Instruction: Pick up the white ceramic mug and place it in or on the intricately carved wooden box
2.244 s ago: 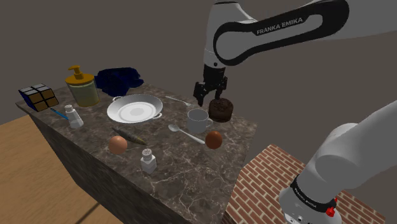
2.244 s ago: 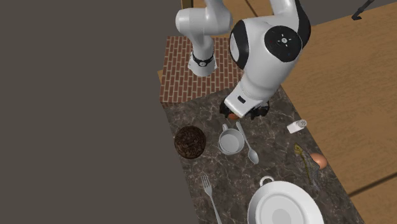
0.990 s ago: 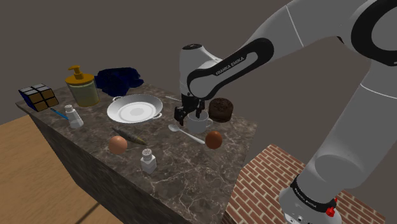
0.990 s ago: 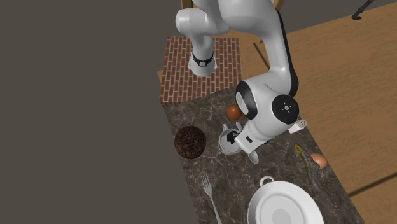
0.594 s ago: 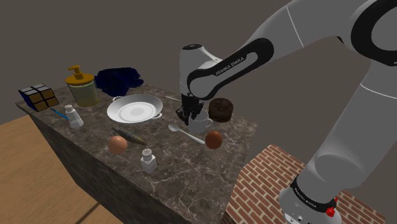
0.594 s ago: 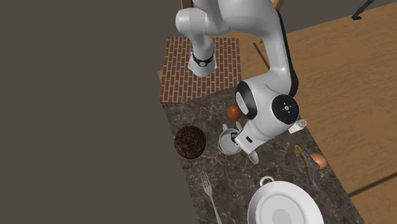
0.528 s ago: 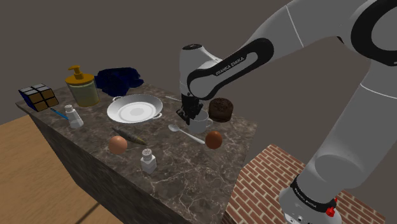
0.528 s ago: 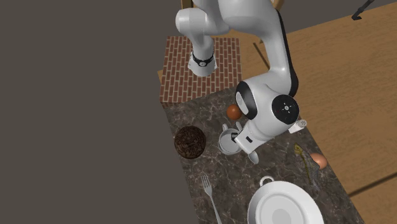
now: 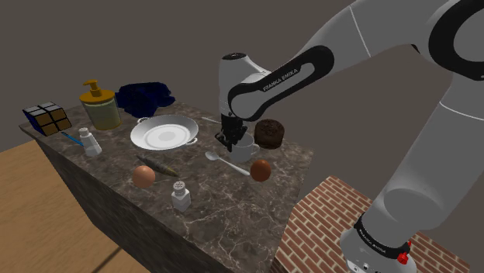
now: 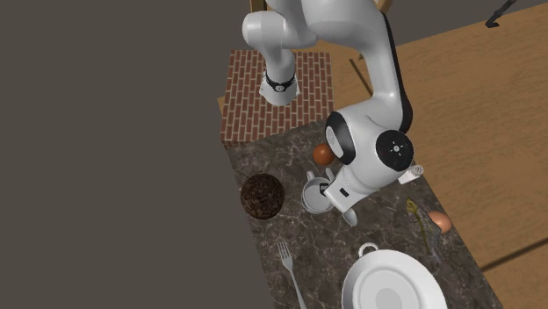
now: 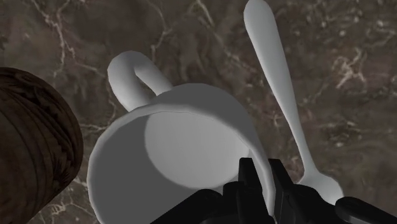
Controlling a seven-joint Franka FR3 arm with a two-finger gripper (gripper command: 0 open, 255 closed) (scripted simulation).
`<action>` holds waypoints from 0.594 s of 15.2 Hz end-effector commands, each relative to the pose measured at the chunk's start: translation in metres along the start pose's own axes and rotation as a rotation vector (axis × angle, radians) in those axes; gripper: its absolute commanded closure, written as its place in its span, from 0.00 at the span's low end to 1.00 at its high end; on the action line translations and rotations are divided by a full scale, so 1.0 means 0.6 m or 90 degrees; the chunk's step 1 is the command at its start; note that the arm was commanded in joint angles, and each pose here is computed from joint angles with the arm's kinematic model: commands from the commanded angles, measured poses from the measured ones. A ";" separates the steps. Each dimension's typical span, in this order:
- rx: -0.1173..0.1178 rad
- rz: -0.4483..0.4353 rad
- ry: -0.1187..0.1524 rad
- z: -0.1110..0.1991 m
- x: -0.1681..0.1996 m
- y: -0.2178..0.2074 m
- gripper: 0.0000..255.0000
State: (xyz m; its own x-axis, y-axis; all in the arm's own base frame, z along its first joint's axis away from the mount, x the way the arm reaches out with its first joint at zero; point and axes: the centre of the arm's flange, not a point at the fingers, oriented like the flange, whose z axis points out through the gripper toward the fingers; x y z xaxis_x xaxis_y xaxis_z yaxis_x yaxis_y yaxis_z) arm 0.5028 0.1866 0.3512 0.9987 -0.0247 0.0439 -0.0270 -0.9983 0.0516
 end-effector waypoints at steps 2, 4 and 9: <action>0.000 0.000 0.000 -0.023 0.001 0.001 1.00; 0.000 0.000 0.000 -0.040 0.001 0.002 1.00; 0.000 0.000 0.000 -0.084 0.003 0.005 1.00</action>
State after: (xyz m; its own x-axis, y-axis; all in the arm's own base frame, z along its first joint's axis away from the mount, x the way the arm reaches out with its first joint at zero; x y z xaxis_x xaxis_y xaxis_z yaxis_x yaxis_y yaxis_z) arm 0.5028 0.1866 0.3963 0.9987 -0.0248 0.0441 -0.0270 -0.9983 0.0516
